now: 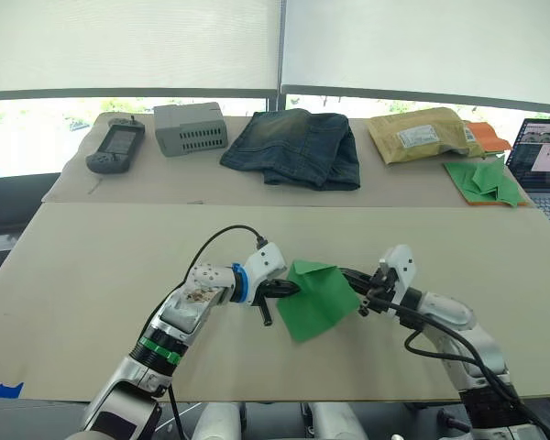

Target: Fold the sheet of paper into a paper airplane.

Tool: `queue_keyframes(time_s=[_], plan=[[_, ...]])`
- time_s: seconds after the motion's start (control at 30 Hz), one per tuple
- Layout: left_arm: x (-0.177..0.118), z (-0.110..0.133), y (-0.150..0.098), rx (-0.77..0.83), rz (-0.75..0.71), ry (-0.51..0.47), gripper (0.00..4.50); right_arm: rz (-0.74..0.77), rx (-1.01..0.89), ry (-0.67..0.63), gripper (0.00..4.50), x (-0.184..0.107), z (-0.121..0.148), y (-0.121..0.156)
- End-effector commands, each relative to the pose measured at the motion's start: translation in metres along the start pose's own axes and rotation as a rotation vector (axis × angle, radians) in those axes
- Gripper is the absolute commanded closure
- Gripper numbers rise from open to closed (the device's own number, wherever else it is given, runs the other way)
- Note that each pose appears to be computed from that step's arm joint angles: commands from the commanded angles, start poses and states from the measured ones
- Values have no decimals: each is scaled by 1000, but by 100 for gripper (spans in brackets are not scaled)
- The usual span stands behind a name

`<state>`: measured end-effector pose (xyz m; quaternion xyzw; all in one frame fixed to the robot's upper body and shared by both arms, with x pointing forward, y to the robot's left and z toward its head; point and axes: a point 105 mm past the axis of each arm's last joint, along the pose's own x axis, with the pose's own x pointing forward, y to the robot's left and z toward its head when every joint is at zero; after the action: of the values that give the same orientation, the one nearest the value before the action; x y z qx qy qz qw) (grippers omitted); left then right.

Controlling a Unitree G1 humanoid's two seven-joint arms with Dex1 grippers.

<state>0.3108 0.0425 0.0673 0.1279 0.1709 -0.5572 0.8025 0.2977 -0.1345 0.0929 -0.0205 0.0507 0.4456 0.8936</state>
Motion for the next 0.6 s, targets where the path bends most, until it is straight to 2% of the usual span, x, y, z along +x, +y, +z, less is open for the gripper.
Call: queue_keyframes(time_s=[0.03,0.3,0.5,0.6], plan=[[-6,-6,12,-44,81,2,447,31,6,-24,450,2,9,0],[-26,9,30,-114,204,-139,447,48,-7,14,450,7,0,-3],[-13,33,25,-111,170,-220,447,47,-7,15,450,9,-2,-1],[-7,38,19,-99,125,-229,447,45,-5,16,450,9,-3,0]])
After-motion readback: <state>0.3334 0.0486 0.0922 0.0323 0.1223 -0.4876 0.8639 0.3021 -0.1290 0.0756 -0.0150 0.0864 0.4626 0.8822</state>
